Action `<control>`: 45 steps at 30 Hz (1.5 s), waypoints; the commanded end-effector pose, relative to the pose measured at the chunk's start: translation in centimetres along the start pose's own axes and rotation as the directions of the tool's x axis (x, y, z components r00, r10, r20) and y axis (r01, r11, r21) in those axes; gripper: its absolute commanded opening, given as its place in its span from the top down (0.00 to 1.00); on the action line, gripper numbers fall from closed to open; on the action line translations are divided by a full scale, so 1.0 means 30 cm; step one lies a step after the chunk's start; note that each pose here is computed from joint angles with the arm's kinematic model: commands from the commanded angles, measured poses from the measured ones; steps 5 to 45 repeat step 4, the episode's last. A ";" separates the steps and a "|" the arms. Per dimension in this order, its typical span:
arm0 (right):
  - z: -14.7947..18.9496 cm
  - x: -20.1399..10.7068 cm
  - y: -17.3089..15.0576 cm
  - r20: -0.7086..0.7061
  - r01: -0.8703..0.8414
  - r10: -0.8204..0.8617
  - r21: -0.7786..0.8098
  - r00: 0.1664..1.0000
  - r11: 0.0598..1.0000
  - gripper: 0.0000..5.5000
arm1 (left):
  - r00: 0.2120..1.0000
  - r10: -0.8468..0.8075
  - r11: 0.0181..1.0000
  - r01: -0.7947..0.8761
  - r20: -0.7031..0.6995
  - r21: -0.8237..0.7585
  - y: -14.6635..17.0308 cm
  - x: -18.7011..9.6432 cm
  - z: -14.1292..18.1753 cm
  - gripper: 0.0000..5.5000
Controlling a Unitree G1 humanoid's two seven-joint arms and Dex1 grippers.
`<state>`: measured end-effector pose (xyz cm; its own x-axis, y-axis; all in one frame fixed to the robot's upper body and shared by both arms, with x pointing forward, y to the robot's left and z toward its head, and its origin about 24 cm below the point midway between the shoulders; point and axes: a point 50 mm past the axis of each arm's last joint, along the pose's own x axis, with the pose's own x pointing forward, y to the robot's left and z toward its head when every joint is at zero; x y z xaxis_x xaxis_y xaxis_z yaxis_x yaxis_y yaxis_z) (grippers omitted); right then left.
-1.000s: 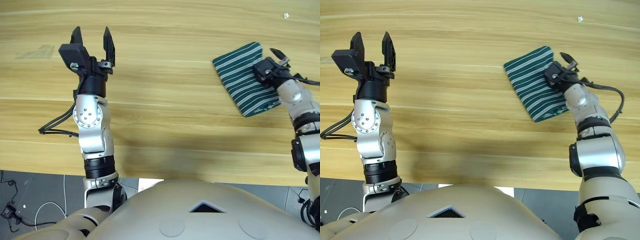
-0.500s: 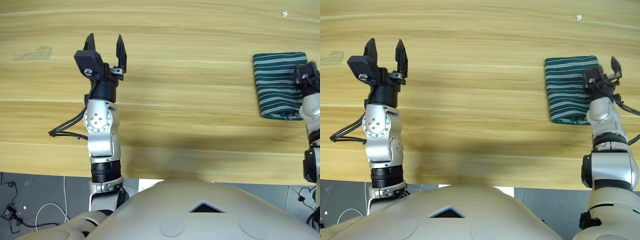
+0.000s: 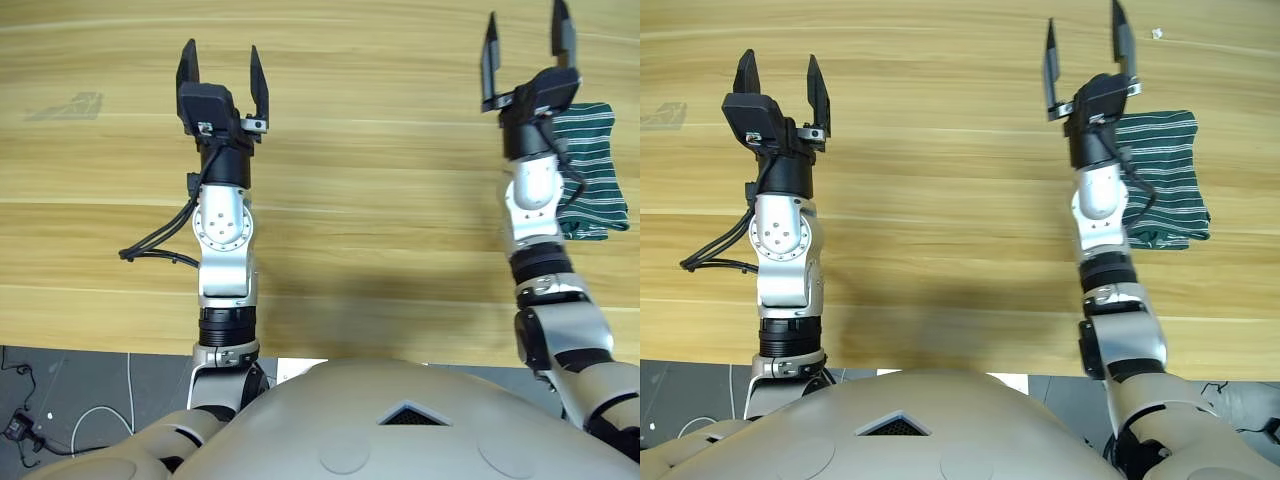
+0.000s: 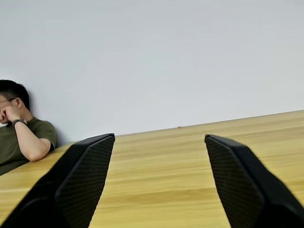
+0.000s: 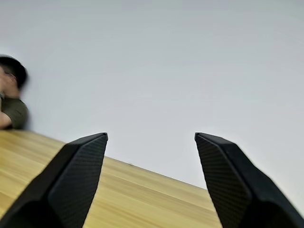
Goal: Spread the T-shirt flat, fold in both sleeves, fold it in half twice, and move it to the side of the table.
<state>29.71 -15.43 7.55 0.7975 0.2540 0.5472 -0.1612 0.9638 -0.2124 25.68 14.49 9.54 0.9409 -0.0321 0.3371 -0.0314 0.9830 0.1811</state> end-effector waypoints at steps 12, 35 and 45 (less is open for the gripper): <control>0.005 -0.061 0.018 -0.009 0.070 -0.069 0.219 0.998 0.973 0.38 | 1.000 -0.004 0.995 0.001 0.030 0.102 -0.020 -0.071 -0.033 0.36; 0.005 -0.061 0.018 -0.009 0.070 -0.069 0.219 0.998 0.973 0.38 | 1.000 -0.004 0.995 0.001 0.030 0.102 -0.020 -0.071 -0.033 0.36; 0.005 -0.061 0.018 -0.009 0.070 -0.069 0.219 0.998 0.973 0.38 | 1.000 -0.004 0.995 0.001 0.030 0.102 -0.020 -0.071 -0.033 0.36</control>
